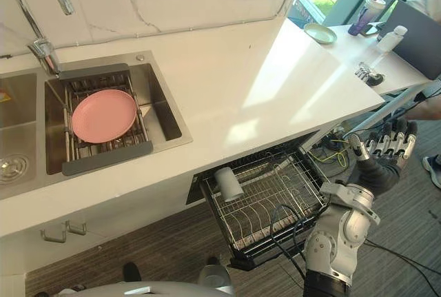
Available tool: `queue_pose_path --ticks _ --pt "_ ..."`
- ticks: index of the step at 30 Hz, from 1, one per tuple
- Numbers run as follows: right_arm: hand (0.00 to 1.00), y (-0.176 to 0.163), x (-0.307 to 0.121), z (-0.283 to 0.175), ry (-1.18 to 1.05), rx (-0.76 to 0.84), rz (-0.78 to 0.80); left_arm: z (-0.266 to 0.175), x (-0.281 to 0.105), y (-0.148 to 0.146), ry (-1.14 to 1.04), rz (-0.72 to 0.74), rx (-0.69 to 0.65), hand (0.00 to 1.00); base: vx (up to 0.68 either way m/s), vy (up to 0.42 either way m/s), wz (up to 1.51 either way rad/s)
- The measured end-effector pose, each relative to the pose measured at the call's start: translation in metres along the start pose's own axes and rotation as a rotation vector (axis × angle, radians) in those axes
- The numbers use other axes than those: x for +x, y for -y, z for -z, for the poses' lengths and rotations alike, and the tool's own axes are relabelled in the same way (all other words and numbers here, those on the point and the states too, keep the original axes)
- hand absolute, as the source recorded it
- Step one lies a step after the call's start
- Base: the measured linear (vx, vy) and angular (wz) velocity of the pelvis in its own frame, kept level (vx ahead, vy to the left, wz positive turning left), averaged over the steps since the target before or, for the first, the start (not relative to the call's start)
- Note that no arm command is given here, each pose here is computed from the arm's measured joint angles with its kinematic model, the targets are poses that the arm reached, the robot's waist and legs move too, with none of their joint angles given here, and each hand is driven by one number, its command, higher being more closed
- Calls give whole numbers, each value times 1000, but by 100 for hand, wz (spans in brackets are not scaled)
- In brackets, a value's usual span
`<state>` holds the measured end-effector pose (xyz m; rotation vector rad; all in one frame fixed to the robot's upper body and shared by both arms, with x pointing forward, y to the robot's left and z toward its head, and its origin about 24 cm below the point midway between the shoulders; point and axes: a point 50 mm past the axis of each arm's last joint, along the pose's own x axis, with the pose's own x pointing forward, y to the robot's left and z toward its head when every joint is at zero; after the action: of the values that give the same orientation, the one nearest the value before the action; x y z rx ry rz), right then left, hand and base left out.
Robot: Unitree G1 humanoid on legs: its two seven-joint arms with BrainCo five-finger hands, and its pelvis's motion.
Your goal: Walk over to the sink, pick up the cup, carry it to the dishwasher, place the cup inside the dishwasher, then close the dishwasher door
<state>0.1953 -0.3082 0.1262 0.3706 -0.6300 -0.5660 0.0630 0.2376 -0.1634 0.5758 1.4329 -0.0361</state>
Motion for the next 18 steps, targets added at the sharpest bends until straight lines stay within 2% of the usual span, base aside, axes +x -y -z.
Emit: queue_pose_path --ticks 8,13,14,18 --pt "0 -6 -1 3 -29 1 -78 -5 -1 0 30 -1 77 0 -28 -32 0" --pt "0 -16 -5 11 -101 -3 -251 -5 -1 -2 31 21 63 0 -50 10 5" --pt "0 -29 -11 23 -168 39 -340 4 0 -15 34 62 54 0 -21 11 3" --pt "0 -29 -11 23 -169 39 -340 5 0 -15 33 62 53 0 0 0 0"
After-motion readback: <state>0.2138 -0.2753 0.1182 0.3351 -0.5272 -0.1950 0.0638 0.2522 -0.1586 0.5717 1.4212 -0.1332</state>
